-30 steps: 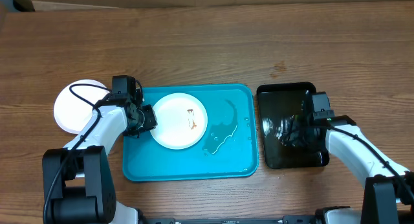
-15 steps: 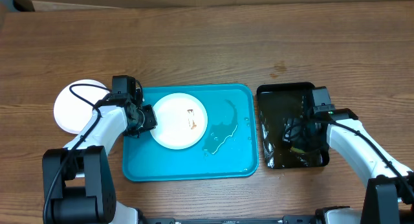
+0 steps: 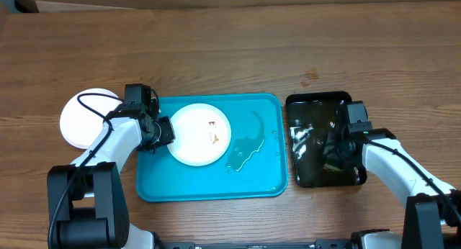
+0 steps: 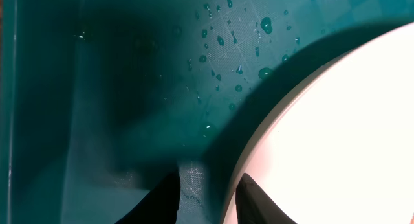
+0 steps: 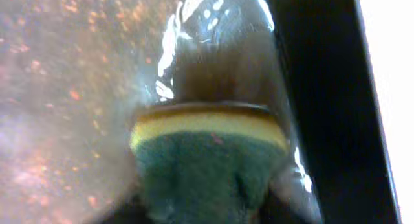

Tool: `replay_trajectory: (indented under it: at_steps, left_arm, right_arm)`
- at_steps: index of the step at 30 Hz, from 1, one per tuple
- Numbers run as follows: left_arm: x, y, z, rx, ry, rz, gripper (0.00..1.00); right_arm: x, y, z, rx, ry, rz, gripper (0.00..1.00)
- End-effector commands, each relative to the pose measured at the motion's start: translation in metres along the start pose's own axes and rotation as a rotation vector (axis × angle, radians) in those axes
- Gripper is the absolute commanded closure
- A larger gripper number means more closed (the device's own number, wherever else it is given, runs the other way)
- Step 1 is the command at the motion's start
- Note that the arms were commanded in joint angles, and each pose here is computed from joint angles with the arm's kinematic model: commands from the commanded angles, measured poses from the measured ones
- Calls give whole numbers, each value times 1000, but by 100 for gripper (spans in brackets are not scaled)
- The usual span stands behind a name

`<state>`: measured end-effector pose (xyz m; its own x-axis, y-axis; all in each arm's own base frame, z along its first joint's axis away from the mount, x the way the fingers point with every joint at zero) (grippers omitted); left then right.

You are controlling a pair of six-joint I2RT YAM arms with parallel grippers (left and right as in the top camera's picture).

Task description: Clean dirty plates on tray and stack at the side

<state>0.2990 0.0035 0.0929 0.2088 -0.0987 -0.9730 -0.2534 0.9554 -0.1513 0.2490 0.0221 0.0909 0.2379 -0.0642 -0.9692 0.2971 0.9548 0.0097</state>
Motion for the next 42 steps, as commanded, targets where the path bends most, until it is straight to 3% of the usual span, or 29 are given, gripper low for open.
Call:
replay_trajectory:
  at_steps: [1,2,3,4,5,6,12,15,17,18,19,20,26,33,42]
  left_arm:
    - [3,2,-1,19,12,7,69]
    - [3,2,-1,18,12,7,69]
    - [3,2,-1,19,11,7,69]
    - [3,2,-1,19,12,7,69]
    - [3,2,-1,18,12,7,69]
    - [3,2,-1,18,12,7,69]
    - [3,2,-1,18,12,7,69]
    - [3,2,-1,18,12,7,69]
    - [3,2,-1,18,12,7,69]
    - [3,2,-1,18,12,7,69]
    - [3,2,-1,18,12,7,69]
    - [3,2,-1,18,12,7,69]
    - [3,2,-1,18,14,7,69]
    - [3,2,-1,18,11,7,68]
    - [3,2,-1,19,9,6,68]
  right_arm:
    - [2,0,-1,-1,-4,0,93]
    - [2,0,0,0,-9,1,87]
    - [2,1,1,0,-14,3,49]
    - [2,1,2,1,-21,6,21]
    - [2,2,3,2,-30,10,12]
    - [2,2,5,3,-41,15,10]
    - [1,6,16,11,-117,38,10]
    - [1,8,19,13,-134,46,18]
    - [1,8,19,13,-134,47,37]
    - [1,8,19,12,-131,50,56]
    - [1,8,18,12,-127,51,64]
    - [1,9,17,11,-119,63,65]
    - [-4,11,19,-24,-98,79,33]
    - [-21,9,15,-47,-11,50,18]
    - [-11,6,-2,-51,64,63,30]
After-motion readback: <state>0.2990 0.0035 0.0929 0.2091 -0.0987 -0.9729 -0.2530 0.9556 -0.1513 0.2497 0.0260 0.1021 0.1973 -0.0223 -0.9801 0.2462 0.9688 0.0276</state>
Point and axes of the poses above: each gripper's point midway between its finger pads, its own x axis out along the fingers, its own y axis along the line the jaws close on, z = x × y, the point moved 9 cm from there along -x, back along the fingers, and after that the axes turned 2 degrees about x, right-handed, at the moved point
